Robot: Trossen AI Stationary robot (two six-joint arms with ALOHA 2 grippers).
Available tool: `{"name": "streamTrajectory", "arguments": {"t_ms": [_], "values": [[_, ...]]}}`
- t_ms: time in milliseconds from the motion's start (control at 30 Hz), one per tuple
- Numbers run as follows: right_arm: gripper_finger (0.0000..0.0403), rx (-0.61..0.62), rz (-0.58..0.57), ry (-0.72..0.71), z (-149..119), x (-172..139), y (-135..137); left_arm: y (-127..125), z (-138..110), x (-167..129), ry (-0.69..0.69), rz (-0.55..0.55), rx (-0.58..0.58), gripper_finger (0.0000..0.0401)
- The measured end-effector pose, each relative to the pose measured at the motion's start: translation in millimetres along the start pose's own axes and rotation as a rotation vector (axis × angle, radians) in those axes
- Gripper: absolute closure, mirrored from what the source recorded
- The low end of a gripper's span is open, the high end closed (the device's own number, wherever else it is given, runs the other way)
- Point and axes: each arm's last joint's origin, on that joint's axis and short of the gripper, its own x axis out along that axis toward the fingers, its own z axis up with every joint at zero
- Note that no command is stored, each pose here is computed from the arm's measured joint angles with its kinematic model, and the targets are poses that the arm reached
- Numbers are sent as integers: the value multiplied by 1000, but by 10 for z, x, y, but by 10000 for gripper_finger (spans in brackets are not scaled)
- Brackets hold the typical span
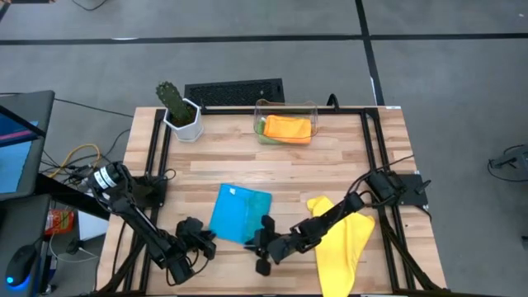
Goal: Fold microfiber towels
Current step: Fold the blue towel
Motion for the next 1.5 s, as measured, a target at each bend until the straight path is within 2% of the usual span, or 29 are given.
{"name": "streamTrajectory", "arguments": {"t_ms": [67,267,533,667,800,933,1000,1367,1500], "values": [[324,-8,-25,-34,34,4,10,2,-1,0,7,5,1,326],[324,-10,-87,-5,-72,130,-155,1,2,4,6,7,-1,363],[324,17,-56,26,-280,291,-209,-8,6,11,7,4,-9,394],[324,26,-64,24,-241,313,-272,-19,1,11,11,-5,-19,400],[325,39,-75,-10,-49,242,-314,-25,0,19,29,2,-27,400],[333,31,-79,-126,326,25,-231,-27,5,34,63,28,-33,401],[338,10,-79,-151,410,-62,-167,-30,10,39,63,30,-36,401],[360,-10,-33,-114,279,-176,77,-48,57,53,28,20,-77,401],[370,-13,-19,-117,257,-202,136,-57,110,-108,80,11,-112,397]]}}
